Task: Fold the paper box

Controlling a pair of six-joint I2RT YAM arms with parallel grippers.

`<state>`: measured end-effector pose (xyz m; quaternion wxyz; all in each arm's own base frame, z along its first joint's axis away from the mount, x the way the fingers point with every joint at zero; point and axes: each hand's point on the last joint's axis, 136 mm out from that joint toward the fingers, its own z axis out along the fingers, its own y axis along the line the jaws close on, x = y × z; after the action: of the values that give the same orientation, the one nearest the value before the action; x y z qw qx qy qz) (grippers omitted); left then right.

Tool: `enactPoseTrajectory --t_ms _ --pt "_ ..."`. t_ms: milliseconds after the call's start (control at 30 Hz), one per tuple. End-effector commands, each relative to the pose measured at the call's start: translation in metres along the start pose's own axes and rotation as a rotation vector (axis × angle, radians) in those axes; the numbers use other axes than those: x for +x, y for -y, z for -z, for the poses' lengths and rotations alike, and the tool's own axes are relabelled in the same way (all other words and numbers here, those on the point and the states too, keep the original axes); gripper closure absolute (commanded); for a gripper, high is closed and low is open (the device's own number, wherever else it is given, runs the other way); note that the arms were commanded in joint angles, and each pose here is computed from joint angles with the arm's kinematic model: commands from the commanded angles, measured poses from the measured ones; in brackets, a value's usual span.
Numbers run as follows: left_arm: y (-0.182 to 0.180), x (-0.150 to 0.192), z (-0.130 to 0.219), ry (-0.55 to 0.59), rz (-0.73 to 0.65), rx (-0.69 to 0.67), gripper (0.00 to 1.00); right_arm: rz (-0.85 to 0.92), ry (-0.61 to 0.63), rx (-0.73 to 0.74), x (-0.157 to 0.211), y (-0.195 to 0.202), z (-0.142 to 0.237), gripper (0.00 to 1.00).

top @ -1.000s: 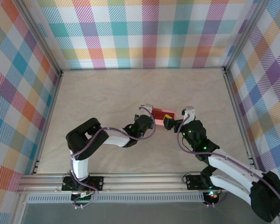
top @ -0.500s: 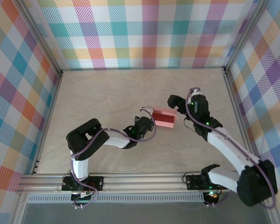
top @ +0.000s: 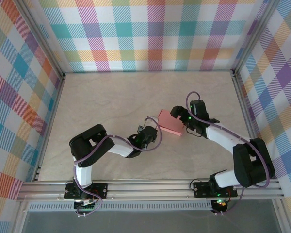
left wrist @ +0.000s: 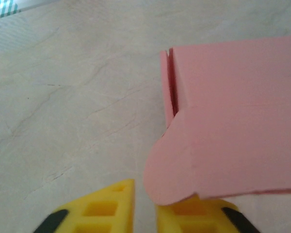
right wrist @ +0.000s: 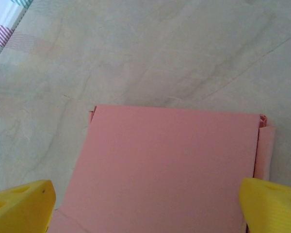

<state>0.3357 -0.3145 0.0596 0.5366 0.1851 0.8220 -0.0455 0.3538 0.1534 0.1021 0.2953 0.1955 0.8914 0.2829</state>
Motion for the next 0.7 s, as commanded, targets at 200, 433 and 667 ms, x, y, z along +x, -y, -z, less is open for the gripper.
enactPoseTrajectory --t_ms 200,433,667 --pt "-0.015 -0.002 0.039 0.011 0.012 -0.004 0.48 0.01 0.01 0.015 -0.001 0.008 0.003 0.03" --pt "-0.009 -0.025 0.065 0.001 -0.004 0.17 0.33 -0.025 0.016 -0.031 -0.011 0.006 0.019 0.04" --pt "0.005 -0.062 0.055 -0.118 0.165 0.436 0.25 -0.089 -0.037 -0.064 -0.004 0.014 0.02 0.05"
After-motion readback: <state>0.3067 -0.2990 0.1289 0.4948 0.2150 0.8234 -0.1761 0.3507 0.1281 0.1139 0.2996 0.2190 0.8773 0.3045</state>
